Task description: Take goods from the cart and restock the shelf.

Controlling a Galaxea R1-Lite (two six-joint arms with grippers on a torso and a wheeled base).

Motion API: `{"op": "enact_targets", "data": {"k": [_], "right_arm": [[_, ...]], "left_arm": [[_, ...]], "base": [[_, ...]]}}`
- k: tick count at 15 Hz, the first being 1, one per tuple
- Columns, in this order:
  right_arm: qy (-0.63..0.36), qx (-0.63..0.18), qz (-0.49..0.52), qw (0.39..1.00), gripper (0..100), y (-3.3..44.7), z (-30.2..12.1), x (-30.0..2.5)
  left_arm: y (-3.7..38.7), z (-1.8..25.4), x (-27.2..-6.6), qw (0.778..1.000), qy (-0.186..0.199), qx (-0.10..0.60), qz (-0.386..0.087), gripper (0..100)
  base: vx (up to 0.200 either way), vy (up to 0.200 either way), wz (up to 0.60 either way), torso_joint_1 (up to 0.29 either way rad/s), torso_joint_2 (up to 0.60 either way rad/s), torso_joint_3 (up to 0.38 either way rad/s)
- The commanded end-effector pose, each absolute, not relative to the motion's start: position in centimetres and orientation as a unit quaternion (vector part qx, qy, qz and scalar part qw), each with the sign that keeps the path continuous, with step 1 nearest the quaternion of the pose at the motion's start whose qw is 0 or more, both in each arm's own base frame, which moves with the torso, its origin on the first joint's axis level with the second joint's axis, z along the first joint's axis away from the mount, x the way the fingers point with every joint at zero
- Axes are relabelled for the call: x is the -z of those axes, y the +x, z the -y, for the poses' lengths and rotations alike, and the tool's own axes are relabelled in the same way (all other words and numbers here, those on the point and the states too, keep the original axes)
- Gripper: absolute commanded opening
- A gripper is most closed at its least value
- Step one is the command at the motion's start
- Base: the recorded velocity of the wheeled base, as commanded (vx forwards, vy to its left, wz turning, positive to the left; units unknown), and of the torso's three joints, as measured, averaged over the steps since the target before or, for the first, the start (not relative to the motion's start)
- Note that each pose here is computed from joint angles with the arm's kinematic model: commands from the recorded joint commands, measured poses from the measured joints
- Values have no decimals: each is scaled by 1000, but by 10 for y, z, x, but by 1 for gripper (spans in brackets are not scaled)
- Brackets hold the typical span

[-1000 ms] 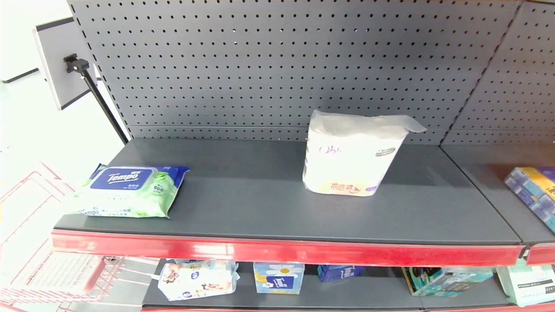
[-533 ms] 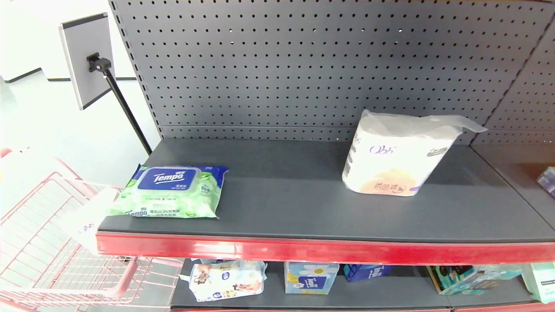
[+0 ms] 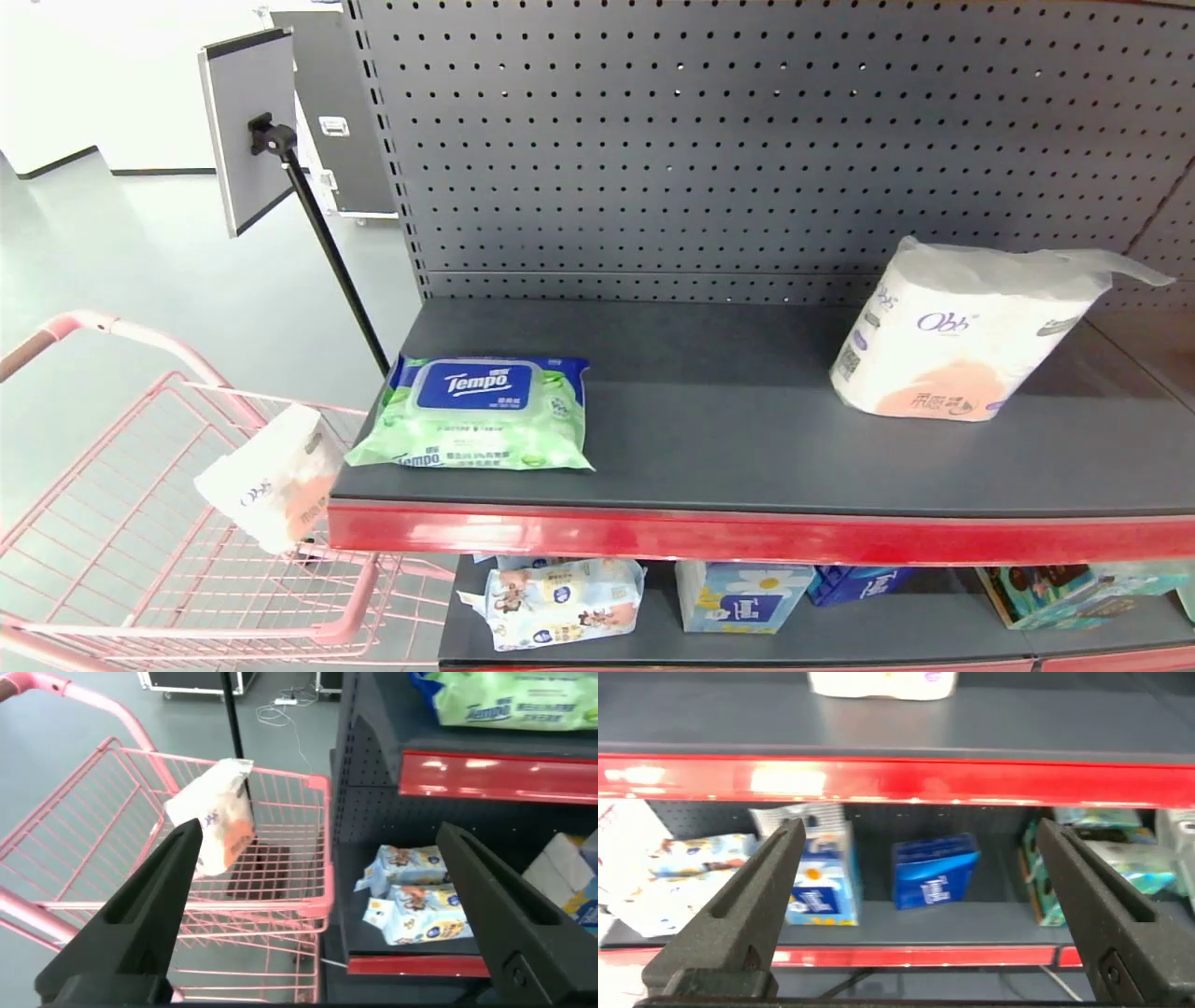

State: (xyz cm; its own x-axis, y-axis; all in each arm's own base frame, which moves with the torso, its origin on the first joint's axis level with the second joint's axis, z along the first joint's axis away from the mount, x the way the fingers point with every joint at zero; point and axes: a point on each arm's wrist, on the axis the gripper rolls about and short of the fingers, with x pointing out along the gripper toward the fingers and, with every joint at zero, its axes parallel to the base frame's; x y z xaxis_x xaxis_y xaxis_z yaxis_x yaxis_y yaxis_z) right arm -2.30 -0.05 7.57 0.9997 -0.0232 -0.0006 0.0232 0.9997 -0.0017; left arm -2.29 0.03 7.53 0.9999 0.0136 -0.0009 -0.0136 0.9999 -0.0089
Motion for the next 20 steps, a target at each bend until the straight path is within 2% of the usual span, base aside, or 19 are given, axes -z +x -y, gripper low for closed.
{"op": "enact_targets", "data": {"k": [1, 20], "right_arm": [[-1, 12, -1, 1000, 100, -23, 1, -76], [-2, 12, -1, 1000, 100, -23, 1, -76]], "left_arm": [[-23, 0, -75, 1000, -5, -7, -1, 100], [-23, 0, -75, 1000, -5, -7, -1, 100]], "base": [[0, 200, 0, -2, -2, 2], [0, 200, 0, 2, 1, 2]]}}
